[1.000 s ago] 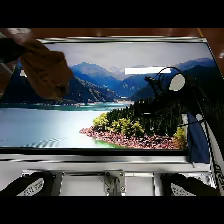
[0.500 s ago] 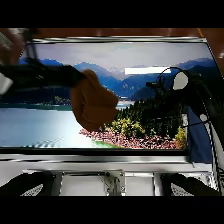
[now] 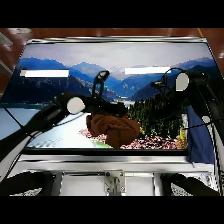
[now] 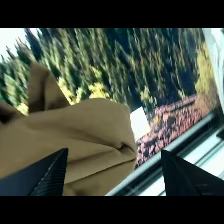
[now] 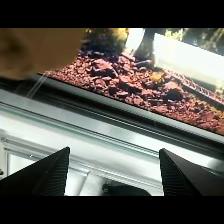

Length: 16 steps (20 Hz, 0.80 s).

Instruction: Fold the shirts.

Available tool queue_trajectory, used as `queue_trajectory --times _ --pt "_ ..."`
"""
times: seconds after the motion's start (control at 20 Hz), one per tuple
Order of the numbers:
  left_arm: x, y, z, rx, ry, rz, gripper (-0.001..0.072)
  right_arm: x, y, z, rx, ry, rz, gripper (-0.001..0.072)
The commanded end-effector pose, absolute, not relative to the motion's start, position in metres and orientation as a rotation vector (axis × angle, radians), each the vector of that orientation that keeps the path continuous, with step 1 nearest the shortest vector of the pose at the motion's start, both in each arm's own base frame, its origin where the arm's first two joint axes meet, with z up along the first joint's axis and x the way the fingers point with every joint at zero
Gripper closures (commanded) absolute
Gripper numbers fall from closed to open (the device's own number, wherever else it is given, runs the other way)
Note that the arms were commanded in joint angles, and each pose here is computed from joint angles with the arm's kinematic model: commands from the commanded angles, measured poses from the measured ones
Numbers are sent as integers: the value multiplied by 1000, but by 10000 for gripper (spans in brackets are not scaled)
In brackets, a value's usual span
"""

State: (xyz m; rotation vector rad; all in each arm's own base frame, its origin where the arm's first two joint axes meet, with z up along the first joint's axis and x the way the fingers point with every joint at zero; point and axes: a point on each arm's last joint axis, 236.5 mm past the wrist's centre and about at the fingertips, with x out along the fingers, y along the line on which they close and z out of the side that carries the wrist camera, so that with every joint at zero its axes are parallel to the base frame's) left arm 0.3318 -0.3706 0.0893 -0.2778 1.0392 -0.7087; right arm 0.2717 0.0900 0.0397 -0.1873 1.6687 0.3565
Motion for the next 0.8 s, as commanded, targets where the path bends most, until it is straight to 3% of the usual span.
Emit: queue_trajectory --times 0.0,0.15,0.3,0.5,0.75 --pt "360 -298 105 -249 1113 -625 40 277 79 39 -226 1654 315 36" --pt "364 -185 103 -249 1190 -462 40 280 54 34 -287 1663 231 37" --pt "338 -127 62 -444 1297 -340 40 269 50 12 -133 1717 256 38" --pt "311 -146 -3 -594 1383 -386 29 264 65 -7 199 1722 322 38" --pt "303 -201 -54 -568 1424 -442 -13 265 71 -5 274 1708 359 37"
